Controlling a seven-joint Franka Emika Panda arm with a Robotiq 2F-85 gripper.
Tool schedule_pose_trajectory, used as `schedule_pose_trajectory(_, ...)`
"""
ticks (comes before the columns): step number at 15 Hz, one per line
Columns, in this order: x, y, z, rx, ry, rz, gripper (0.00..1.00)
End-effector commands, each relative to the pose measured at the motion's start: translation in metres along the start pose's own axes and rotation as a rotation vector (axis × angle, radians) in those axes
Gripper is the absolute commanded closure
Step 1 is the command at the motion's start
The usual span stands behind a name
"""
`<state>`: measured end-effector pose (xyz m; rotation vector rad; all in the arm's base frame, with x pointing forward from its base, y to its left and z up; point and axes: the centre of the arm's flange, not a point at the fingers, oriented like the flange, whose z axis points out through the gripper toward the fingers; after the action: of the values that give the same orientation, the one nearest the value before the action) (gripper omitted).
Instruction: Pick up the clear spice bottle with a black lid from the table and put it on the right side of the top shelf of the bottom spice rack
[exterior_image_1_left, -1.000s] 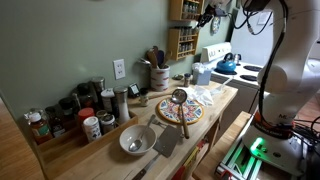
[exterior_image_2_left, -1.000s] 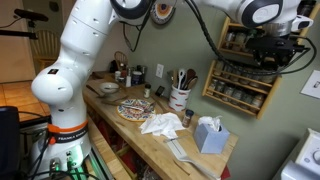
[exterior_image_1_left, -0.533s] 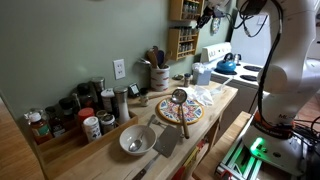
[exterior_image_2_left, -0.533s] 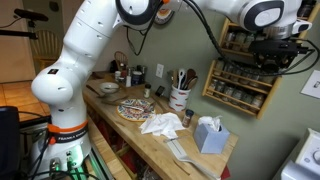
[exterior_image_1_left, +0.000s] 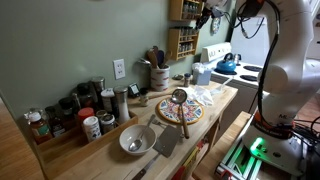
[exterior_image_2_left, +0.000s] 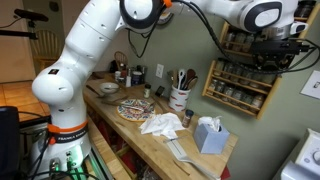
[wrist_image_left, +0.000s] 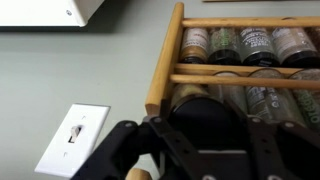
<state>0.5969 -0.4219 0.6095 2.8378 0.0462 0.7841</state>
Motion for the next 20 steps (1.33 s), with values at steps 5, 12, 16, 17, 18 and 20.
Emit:
schedule_pose_trajectory(5, 0.003, 0.007, 0.000, 0.002, -0.029, -0.016, 0.00)
schedule_pose_trajectory(12, -0.004, 0.004, -0.001, 0.035, -0.053, -0.007, 0.01)
schedule_pose_trajectory(16, -0.025, 0.007, 0.000, 0.069, -0.095, 0.023, 0.00)
schedule_pose_trajectory(17, -0.030, 0.009, 0.001, 0.076, -0.101, 0.029, 0.00)
schedule_pose_trajectory(18, -0.032, 0.010, 0.002, 0.082, -0.103, 0.038, 0.00)
schedule_pose_trajectory(20, -0.035, 0.012, 0.008, 0.082, -0.087, 0.053, 0.26)
